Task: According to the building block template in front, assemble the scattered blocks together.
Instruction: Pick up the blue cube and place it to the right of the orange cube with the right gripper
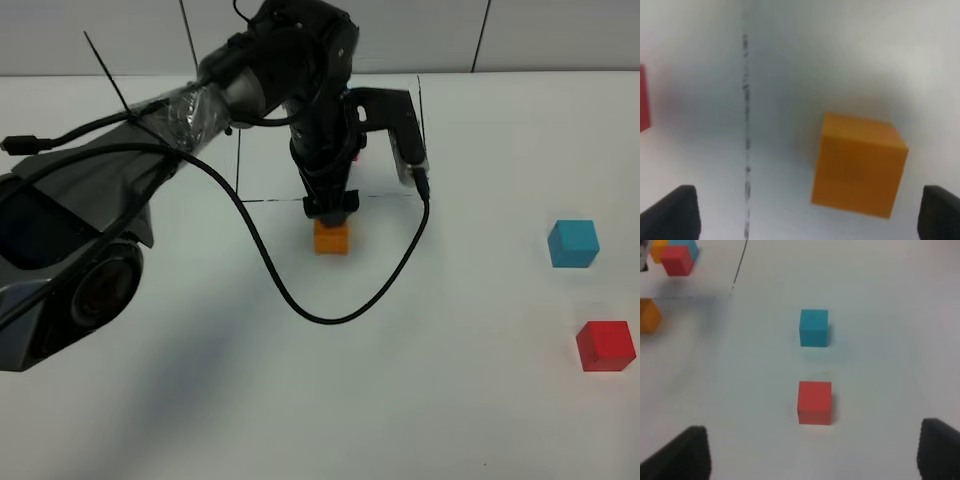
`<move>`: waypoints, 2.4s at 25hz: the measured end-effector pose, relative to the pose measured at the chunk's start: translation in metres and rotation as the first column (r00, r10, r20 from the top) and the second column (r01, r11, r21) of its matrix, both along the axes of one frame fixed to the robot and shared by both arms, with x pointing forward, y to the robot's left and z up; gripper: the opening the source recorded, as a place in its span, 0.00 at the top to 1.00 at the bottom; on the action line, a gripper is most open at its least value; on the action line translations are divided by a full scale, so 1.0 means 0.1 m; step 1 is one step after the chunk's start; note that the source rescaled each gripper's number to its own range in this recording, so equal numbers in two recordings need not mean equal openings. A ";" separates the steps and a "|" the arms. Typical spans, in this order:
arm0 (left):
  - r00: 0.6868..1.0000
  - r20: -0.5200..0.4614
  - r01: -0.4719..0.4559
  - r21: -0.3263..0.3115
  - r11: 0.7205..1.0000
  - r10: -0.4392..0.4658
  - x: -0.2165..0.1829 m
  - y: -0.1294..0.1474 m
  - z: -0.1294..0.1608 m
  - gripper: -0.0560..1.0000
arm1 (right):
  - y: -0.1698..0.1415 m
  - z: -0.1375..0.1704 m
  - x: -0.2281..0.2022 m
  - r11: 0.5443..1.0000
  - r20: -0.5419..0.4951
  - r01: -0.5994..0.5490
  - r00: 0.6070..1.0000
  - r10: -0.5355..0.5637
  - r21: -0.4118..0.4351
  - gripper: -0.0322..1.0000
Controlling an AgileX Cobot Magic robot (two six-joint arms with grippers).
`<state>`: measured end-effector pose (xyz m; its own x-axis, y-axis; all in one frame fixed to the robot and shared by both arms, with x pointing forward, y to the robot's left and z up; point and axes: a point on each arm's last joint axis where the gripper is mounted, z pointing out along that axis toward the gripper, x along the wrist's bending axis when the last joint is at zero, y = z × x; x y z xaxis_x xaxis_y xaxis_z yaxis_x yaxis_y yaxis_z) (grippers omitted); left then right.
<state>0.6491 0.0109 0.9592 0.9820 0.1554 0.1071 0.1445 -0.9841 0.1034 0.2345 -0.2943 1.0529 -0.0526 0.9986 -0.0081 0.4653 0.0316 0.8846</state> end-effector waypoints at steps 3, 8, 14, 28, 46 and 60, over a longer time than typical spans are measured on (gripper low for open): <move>0.994 0.029 -0.100 -0.036 0.994 0.101 0.08 0.18 0.23 0.01 | 0.00 0.00 0.00 1.000 0.000 0.000 1.000 0.000 0.000 0.30; 0.945 0.047 -0.318 -0.093 0.943 0.324 0.27 0.60 0.49 0.02 | 0.00 0.00 0.00 1.000 0.000 0.000 1.000 0.000 0.000 0.30; 0.847 0.023 -0.516 -0.200 0.833 0.531 0.44 1.21 0.83 0.03 | 0.00 0.00 0.00 1.000 0.000 0.000 1.000 0.000 0.000 0.30; 0.589 -0.057 -0.791 -0.242 0.561 0.806 0.03 2.57 1.10 0.07 | 0.00 0.00 0.00 1.000 0.000 0.000 1.000 0.000 0.000 0.30; 0.336 0.006 -0.848 -0.432 0.305 0.942 -1.75 2.90 1.75 0.21 | 0.00 0.00 0.00 1.000 0.000 -0.002 1.000 0.002 0.002 0.30; 0.306 0.043 -0.763 -0.586 0.272 0.951 -3.00 2.85 1.69 0.26 | 0.00 0.00 0.00 1.000 0.000 -0.002 1.000 0.002 0.003 0.30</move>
<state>0.3488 0.2960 1.1283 0.1208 0.9919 0.0381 0.7361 -0.1153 0.6670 0.2345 -0.2940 1.0529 -0.0547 0.9985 -0.0049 0.4652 0.0298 0.8847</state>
